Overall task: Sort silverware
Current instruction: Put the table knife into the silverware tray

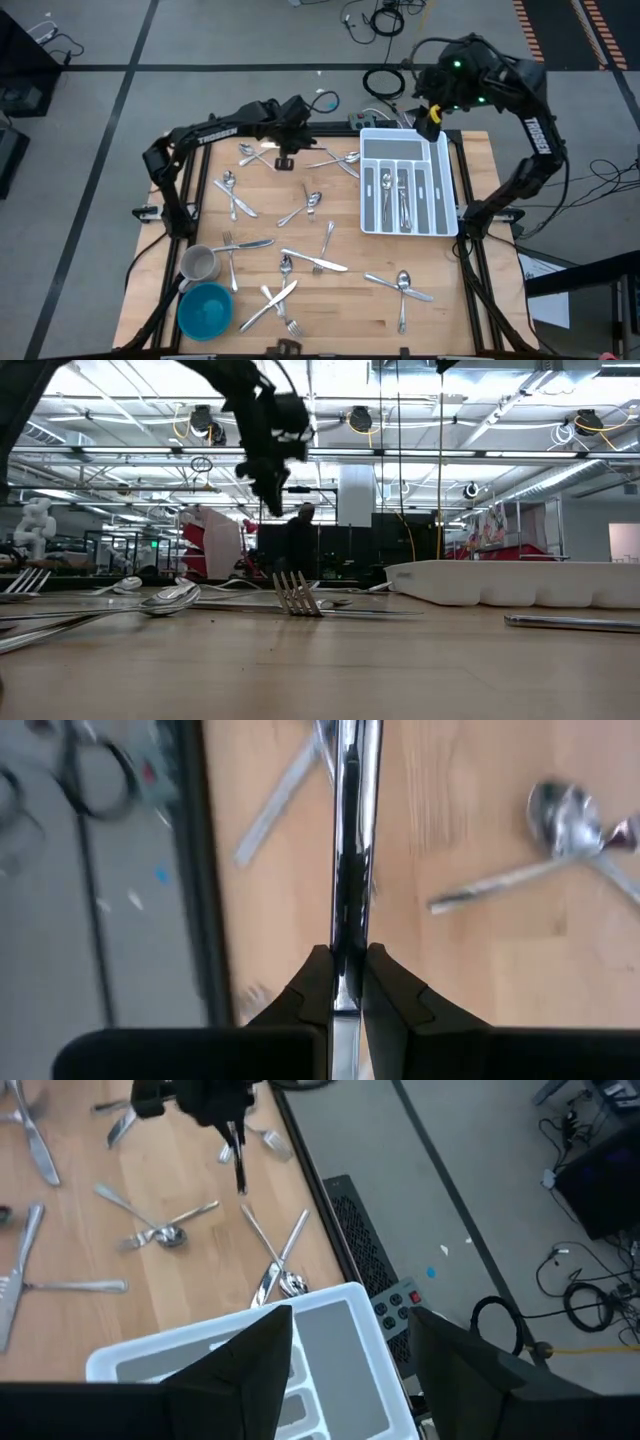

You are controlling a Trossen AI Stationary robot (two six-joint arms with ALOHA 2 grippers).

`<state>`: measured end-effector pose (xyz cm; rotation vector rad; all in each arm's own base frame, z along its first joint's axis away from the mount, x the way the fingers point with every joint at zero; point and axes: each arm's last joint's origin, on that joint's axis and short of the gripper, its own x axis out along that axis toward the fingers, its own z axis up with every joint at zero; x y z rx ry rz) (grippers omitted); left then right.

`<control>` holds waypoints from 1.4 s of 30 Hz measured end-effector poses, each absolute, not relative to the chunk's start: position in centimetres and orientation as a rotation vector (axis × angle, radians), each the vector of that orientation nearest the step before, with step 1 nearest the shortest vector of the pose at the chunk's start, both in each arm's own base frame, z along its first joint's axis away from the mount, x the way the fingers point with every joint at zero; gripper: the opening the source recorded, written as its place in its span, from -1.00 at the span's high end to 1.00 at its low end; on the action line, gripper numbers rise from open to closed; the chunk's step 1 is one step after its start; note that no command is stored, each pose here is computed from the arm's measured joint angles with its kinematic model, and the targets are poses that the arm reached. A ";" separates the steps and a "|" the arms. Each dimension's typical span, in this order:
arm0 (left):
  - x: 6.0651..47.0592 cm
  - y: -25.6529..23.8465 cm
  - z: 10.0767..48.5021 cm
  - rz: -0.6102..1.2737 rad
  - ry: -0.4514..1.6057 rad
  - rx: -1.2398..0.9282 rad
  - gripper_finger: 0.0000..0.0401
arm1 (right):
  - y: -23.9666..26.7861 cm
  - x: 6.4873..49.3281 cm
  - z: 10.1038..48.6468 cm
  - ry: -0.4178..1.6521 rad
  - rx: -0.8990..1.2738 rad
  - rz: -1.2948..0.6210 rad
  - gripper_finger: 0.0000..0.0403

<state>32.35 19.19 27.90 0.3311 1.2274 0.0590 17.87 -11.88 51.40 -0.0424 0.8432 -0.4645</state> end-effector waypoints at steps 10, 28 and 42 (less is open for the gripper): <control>36.8 15.0 32.5 -0.102 0.953 0.812 0.85 | -10.2 15.4 52.7 0.747 0.040 -0.524 0.04; 43.7 10.7 28.1 -0.425 0.685 1.365 0.85 | -9.7 14.5 53.1 0.701 0.110 -0.551 0.04; 48.7 11.6 24.5 -0.474 0.636 1.367 0.85 | -9.6 14.5 53.1 0.708 0.082 -0.536 0.04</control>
